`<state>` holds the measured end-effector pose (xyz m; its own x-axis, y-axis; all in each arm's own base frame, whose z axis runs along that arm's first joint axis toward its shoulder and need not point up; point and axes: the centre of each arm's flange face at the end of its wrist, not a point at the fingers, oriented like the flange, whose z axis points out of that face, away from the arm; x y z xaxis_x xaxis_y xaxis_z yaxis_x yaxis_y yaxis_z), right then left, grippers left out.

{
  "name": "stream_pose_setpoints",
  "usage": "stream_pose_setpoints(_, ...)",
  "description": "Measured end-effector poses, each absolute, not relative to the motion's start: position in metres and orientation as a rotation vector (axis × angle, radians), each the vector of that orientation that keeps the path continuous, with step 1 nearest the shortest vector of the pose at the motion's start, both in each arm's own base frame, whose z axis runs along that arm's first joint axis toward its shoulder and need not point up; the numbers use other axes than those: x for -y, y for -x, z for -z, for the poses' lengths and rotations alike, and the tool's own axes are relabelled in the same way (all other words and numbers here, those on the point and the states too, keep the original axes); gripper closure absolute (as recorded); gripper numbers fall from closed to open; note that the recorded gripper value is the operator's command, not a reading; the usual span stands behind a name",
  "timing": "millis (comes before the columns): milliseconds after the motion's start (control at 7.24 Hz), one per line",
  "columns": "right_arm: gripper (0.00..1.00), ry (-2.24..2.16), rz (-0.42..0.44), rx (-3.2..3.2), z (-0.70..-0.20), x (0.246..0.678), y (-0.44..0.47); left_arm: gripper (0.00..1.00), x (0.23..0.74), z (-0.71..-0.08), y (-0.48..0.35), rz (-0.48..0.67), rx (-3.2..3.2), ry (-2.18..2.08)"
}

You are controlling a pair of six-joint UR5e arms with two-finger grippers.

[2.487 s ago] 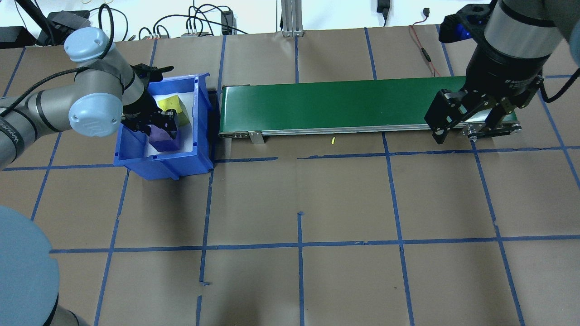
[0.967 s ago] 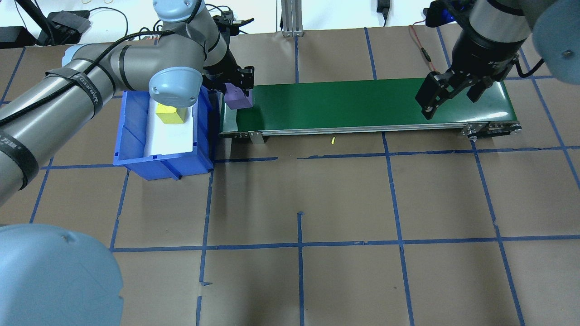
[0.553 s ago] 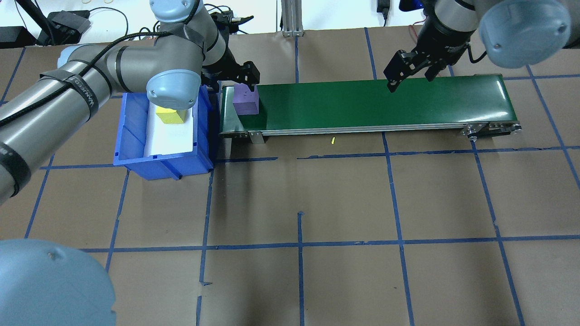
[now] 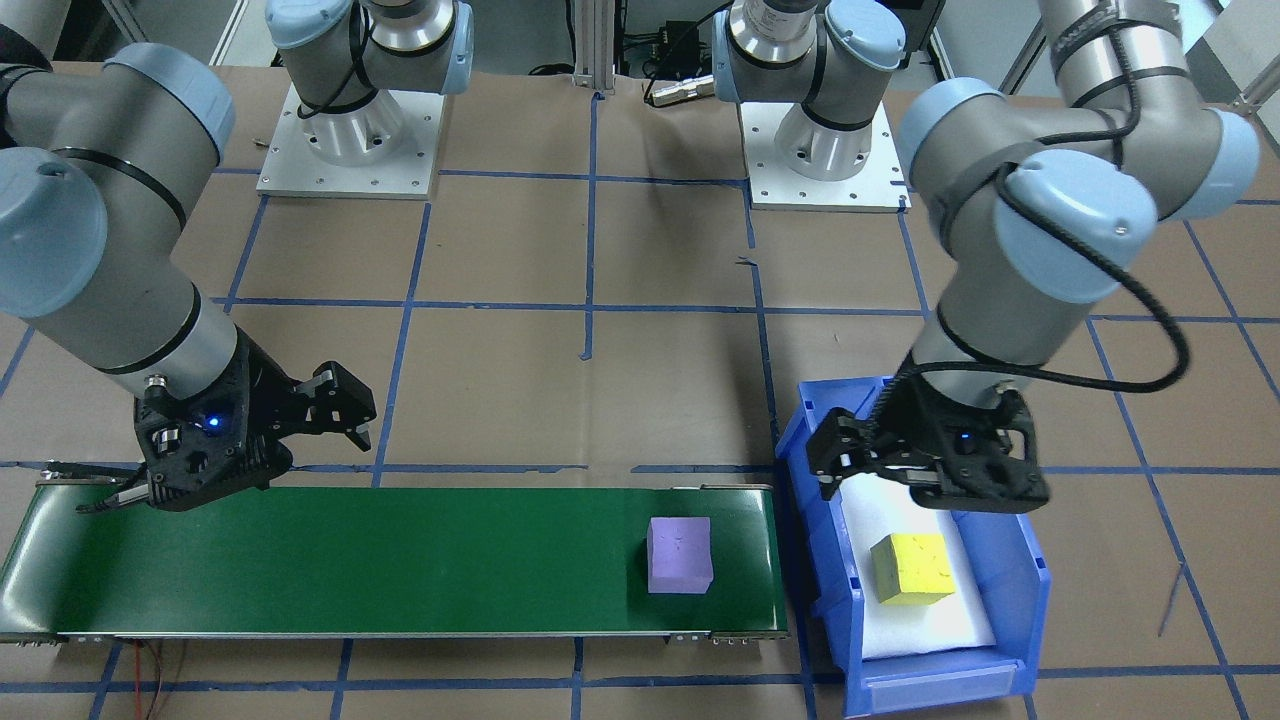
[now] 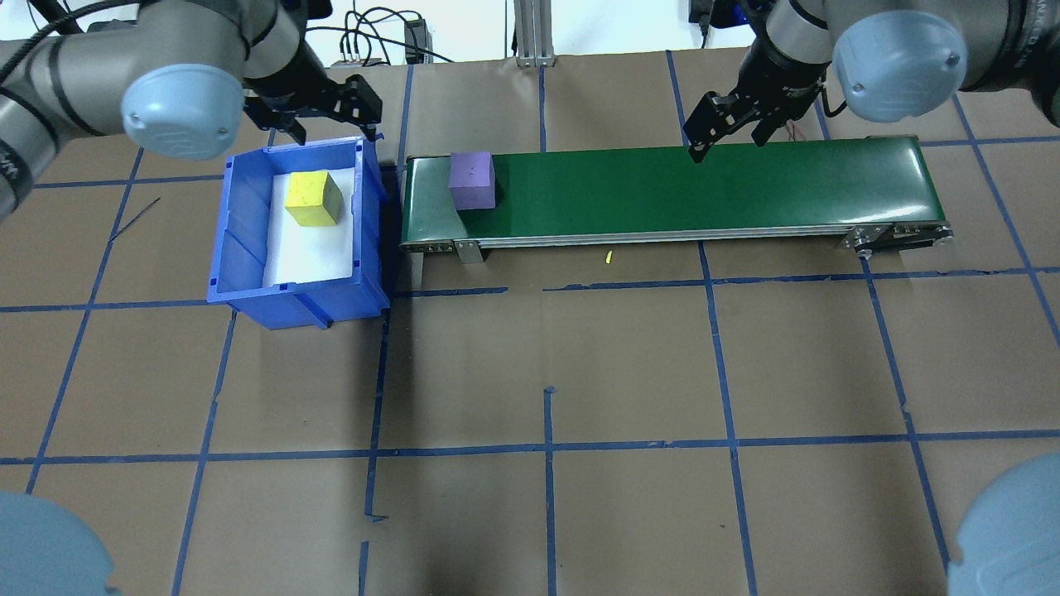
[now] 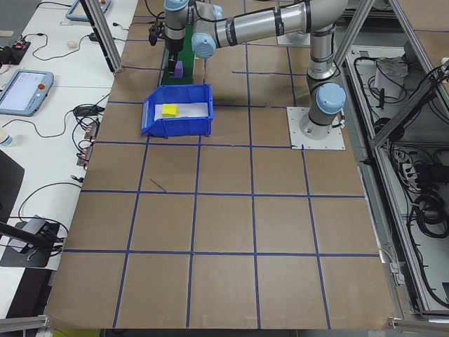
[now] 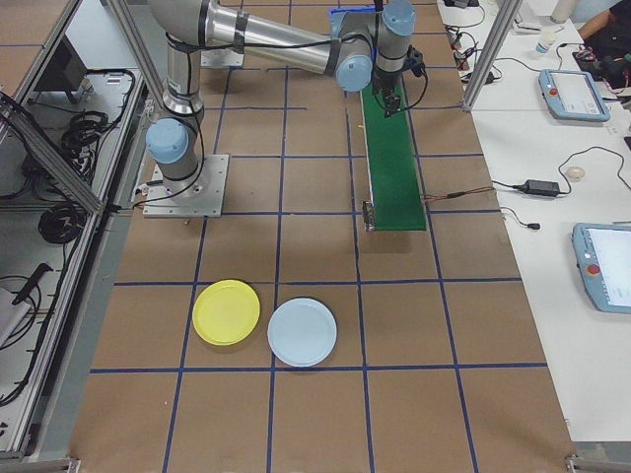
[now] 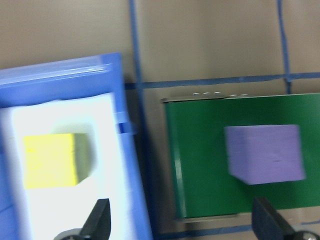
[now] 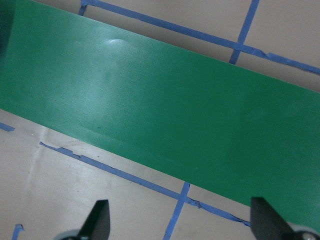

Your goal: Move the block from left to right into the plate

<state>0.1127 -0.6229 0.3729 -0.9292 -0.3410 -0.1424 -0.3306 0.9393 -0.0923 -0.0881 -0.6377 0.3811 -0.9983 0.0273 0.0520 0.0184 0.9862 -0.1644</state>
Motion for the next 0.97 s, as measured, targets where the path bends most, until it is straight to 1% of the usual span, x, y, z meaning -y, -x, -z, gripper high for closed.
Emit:
stream_pose_setpoints(276, 0.0, 0.513, 0.085, -2.938, -0.368, 0.622, -0.112, 0.0, 0.657, -0.331, 0.048, -0.145, 3.092, 0.085)
stream_pose_setpoints(553, 0.0, 0.476, 0.071, -2.941, -0.357, 0.628, -0.112, 0.0, 0.673, -0.288, 0.029, -0.119, 3.096, 0.163)
stream_pose_setpoints(691, 0.0, 0.401, 0.088, -2.948, -0.352, 0.634, -0.112, 0.0, 0.675, -0.274, 0.025, -0.099, 3.094, 0.177)
stream_pose_setpoints(829, 0.0, 0.332, 0.111, -2.95, -0.349, 0.641, -0.113, 0.13, 0.678, -0.262, 0.022, -0.089, 3.094, 0.176)
stream_pose_setpoints(967, 0.0, 0.284, 0.119, -2.939, -0.344, 0.645, -0.115, 0.51, 0.683, -0.251, 0.021, -0.096, 3.095, 0.173)
